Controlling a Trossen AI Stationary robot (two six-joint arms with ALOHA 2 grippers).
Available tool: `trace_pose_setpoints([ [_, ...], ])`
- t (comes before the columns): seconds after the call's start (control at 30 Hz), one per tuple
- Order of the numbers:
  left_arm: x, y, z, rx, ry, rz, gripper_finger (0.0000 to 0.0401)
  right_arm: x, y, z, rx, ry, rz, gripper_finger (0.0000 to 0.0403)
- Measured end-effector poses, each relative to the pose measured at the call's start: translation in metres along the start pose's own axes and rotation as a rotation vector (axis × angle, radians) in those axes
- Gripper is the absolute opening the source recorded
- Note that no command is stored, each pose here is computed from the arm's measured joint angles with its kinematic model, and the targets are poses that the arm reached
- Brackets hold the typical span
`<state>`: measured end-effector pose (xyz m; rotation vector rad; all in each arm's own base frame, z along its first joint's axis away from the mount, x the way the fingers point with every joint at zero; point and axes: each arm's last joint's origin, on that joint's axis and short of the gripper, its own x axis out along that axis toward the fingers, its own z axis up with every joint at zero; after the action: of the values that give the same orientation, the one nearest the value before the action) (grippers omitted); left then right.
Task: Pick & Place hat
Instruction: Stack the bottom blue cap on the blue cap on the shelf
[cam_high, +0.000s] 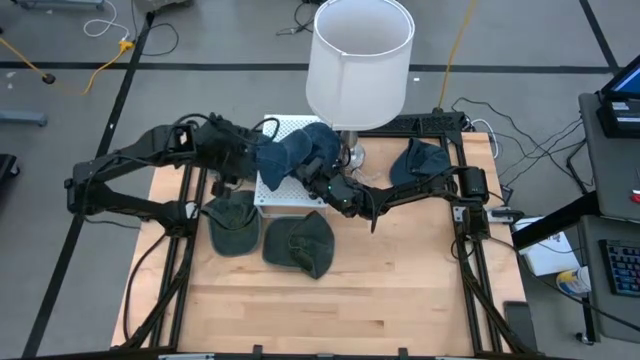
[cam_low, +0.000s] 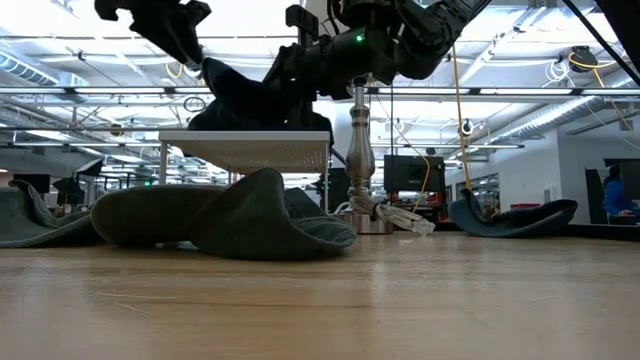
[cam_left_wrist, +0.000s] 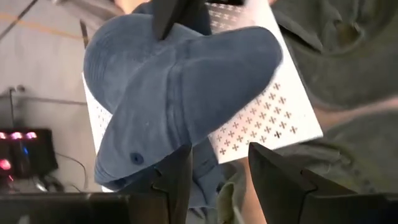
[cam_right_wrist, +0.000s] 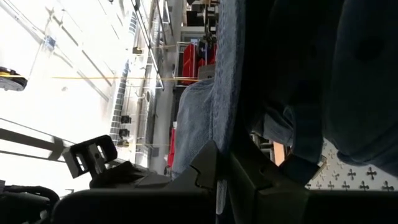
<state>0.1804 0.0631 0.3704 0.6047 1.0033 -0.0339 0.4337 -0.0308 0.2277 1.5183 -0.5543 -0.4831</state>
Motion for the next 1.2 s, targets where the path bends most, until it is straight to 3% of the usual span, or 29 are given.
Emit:
trace_pose_setpoints([
  [0.13,0.003,0.001,0.0,0.076,0.035,0.021,0.0181,0.0,0.0,0.0,-0.005,0.003,0.0,0.0008],
  [0.33,0.001,0.009,-0.002,0.172,0.176,0.185,0.0249,0.0,0.0,0.0,-0.004,0.006,0.0,0.0009],
  [0.53,0.01,0.026,-0.009,0.117,0.238,0.244,0.0285,0.0,0.001,-0.001,0.029,0.015,0.014,0.001],
  [0.67,0.024,0.041,-0.014,0.04,0.233,0.243,0.0278,0.0,0.003,-0.002,0.042,0.057,0.029,0.001],
  [0.9,0.049,0.055,-0.03,-0.039,0.258,0.122,0.0245,0.0,0.003,-0.002,0.047,0.058,0.03,0.001],
  [1.2,0.048,0.054,-0.026,-0.052,0.141,0.075,0.021,0.001,0.003,0.0,0.047,0.054,0.03,0.001],
])
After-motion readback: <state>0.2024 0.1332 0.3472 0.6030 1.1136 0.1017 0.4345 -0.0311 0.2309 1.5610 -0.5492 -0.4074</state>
